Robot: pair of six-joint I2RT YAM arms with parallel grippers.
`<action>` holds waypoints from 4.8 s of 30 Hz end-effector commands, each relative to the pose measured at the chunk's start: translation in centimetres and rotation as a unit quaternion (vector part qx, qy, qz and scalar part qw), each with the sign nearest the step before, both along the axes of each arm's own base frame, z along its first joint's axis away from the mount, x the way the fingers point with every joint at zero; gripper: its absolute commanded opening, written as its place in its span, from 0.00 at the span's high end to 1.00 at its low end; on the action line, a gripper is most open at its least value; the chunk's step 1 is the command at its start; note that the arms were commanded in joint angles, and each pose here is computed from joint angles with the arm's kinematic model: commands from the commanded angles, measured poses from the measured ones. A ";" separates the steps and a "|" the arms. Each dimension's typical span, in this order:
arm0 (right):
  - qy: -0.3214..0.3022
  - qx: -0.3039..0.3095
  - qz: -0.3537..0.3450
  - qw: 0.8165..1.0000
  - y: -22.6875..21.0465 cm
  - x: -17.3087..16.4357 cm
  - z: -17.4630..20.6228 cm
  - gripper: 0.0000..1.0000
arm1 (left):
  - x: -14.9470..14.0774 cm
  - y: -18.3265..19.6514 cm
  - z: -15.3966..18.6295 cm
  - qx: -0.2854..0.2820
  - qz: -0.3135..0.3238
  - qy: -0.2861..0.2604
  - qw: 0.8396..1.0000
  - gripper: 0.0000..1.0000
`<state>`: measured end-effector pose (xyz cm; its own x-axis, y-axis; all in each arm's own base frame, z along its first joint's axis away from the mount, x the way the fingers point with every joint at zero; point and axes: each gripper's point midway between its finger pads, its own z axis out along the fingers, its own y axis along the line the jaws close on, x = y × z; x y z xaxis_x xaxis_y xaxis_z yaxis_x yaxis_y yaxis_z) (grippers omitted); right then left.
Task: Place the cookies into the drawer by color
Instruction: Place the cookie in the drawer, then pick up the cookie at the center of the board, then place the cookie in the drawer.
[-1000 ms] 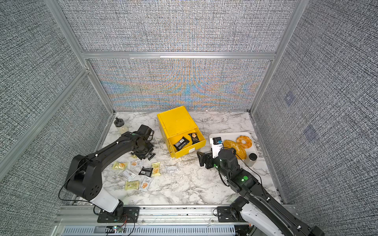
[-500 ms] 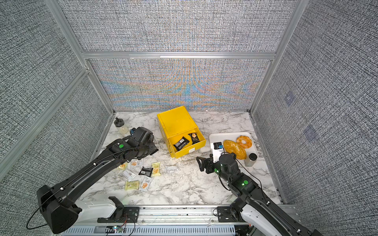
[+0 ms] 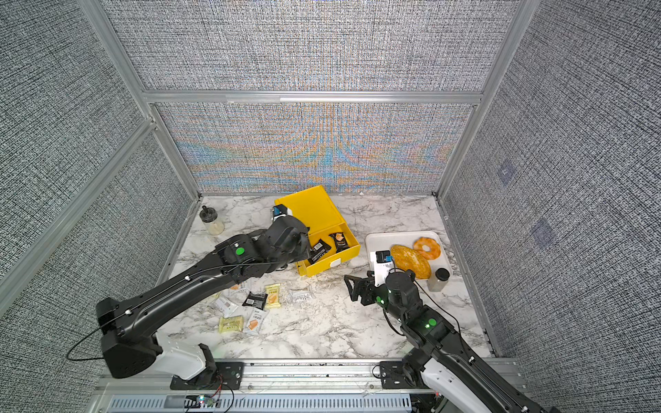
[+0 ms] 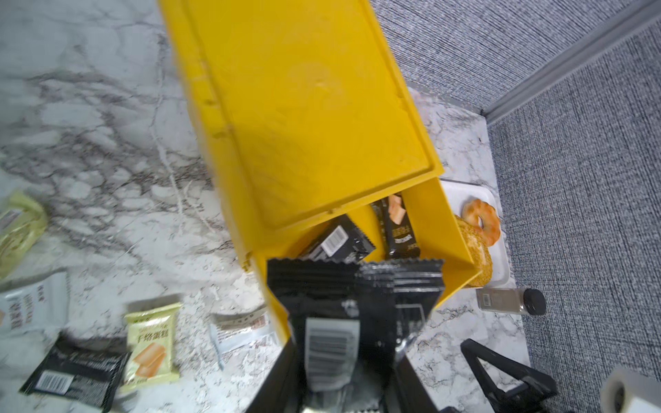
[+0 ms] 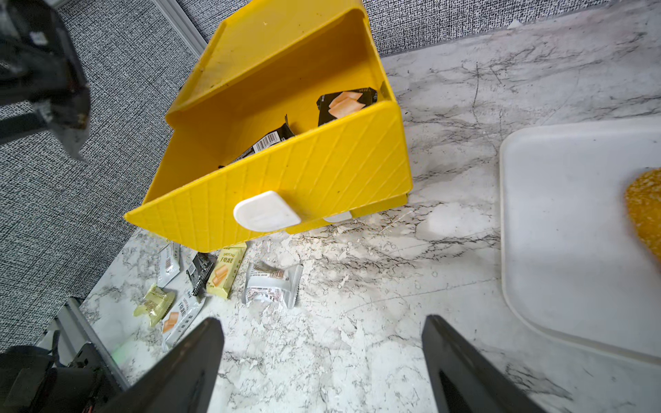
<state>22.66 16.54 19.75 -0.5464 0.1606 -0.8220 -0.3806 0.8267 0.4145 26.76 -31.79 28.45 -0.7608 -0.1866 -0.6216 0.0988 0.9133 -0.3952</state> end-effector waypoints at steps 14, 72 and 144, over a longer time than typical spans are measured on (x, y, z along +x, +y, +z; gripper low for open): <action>0.004 0.013 0.013 1.000 0.3 -0.6 -0.4 0.07 | 2.6 -7.8 -1.5 0.109 -0.136 -0.016 0.985 0.37; 0.072 -0.184 0.188 0.962 26.2 -2.9 -8.2 0.53 | -4.6 23.4 -21.8 0.014 0.191 0.143 0.971 0.36; 0.034 -0.067 0.146 0.986 24.8 0.1 1.5 1.00 | -7.1 24.2 -12.9 -0.094 0.165 0.053 0.980 0.01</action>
